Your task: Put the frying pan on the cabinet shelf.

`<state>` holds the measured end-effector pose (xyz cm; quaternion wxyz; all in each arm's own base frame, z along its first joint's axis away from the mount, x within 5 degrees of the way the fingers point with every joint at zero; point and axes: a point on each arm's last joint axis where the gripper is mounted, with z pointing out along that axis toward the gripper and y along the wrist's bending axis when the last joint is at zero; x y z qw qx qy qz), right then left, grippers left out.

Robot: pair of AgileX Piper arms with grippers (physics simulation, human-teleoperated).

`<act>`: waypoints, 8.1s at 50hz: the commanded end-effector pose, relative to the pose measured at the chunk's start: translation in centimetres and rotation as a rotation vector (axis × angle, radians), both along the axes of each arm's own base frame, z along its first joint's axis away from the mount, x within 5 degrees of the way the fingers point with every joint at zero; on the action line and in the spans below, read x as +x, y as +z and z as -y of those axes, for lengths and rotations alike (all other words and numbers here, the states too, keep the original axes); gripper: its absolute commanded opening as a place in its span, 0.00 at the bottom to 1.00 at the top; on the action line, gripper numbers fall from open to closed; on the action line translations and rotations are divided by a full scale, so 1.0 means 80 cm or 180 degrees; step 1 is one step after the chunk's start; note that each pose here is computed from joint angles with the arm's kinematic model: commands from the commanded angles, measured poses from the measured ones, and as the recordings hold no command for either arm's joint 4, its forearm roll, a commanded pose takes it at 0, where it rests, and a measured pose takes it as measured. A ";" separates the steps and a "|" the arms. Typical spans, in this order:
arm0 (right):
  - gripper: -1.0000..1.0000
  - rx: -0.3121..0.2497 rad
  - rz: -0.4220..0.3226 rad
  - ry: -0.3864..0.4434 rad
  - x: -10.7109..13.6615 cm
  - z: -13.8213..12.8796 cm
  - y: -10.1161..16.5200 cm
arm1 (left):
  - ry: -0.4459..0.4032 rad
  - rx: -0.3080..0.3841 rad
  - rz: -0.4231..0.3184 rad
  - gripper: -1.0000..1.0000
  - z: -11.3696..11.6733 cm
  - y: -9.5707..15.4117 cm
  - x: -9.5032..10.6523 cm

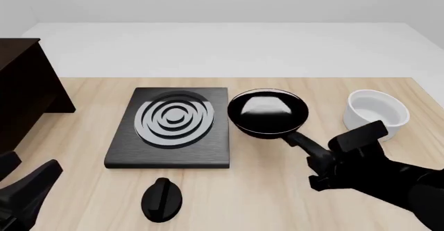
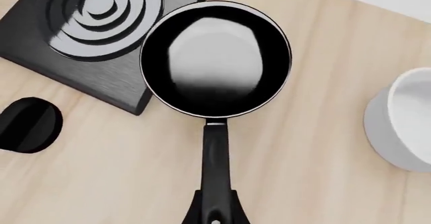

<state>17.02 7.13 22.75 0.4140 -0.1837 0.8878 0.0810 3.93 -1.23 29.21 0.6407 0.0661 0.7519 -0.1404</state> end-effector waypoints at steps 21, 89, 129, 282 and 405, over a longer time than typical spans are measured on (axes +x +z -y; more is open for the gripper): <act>0.00 0.0351 0.0707 0.0299 0.026 -0.040 0.090 | -0.0087 -0.0259 -0.0019 1.00 0.004 0.010 0.004; 0.00 0.0586 0.1225 0.1788 0.033 -0.234 0.228 | -0.0470 -0.2070 -0.0224 1.00 0.026 0.078 0.029; 0.00 0.0761 0.1127 0.2267 -0.006 -0.304 0.220 | -0.0783 -0.2709 -0.0325 1.00 0.043 0.072 0.042; 1.00 0.1430 0.1688 0.0380 -0.114 0.024 0.217 | 0.0020 -0.3121 0.0201 0.00 0.028 0.103 0.116; 1.00 0.1267 0.1517 0.0191 -0.126 0.039 0.191 | 0.1105 -0.4619 0.0966 0.00 -0.100 -0.025 0.287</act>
